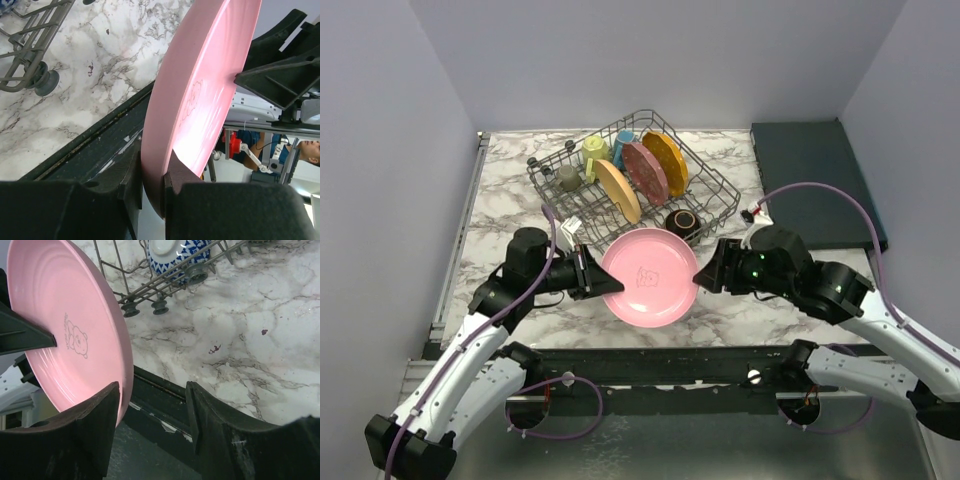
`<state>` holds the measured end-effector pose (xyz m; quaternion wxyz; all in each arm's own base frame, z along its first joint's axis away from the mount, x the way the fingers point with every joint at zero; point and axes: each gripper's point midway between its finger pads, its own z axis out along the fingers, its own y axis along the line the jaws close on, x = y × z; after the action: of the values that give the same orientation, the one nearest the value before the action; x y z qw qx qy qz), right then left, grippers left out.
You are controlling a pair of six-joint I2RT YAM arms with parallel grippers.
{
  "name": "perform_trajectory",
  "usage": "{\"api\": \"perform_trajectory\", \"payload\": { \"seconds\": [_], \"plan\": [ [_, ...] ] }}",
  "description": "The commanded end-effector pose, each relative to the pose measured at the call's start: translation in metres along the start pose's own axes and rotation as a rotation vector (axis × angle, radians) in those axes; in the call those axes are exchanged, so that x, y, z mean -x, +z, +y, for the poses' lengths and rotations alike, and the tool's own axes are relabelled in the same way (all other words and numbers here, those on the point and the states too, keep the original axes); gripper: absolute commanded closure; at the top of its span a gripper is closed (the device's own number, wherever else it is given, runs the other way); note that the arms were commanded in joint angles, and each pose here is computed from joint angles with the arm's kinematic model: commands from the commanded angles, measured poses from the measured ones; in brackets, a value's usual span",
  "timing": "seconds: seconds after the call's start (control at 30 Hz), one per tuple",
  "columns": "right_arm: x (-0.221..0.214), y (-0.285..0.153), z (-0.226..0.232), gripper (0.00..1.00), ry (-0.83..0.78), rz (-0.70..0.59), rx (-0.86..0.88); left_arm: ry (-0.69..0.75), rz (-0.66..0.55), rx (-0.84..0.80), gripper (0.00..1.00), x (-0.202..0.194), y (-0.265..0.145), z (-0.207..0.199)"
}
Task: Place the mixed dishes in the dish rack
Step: Pick up the plate at the center of the board.
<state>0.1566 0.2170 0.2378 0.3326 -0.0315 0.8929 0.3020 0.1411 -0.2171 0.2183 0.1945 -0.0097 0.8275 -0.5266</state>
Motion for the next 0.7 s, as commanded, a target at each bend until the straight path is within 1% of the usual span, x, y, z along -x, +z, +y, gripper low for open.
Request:
{"api": "perform_trajectory", "payload": {
  "seconds": [0.0, 0.1, 0.27, 0.43, 0.57, 0.67],
  "plan": [
    [-0.002, -0.002, 0.021, 0.38, 0.045, -0.021, 0.149, 0.026, 0.0, -0.08, 1.0, -0.002, -0.004, -0.016],
    [0.0, -0.012, 0.038, 0.37, 0.067, -0.05, 0.271, 0.025, 0.007, -0.105, 1.0, -0.005, -0.006, -0.021],
    [0.007, -0.016, 0.049, 0.36, 0.097, -0.108, 0.358, 0.022, 0.03, -0.147, 1.0, -0.008, -0.008, -0.028],
    [0.013, -0.005, 0.052, 0.35, 0.11, -0.111, 0.337, 0.026, 0.045, -0.176, 1.0, -0.011, -0.009, -0.033],
    [0.019, -0.003, 0.062, 0.35, 0.116, -0.13, 0.374, 0.043, 0.045, -0.206, 1.0, -0.011, -0.013, -0.042],
    [0.022, -0.003, 0.068, 0.37, 0.117, -0.13, 0.402, 0.051, 0.047, -0.215, 1.0, -0.011, -0.015, -0.045]
  ]
}}
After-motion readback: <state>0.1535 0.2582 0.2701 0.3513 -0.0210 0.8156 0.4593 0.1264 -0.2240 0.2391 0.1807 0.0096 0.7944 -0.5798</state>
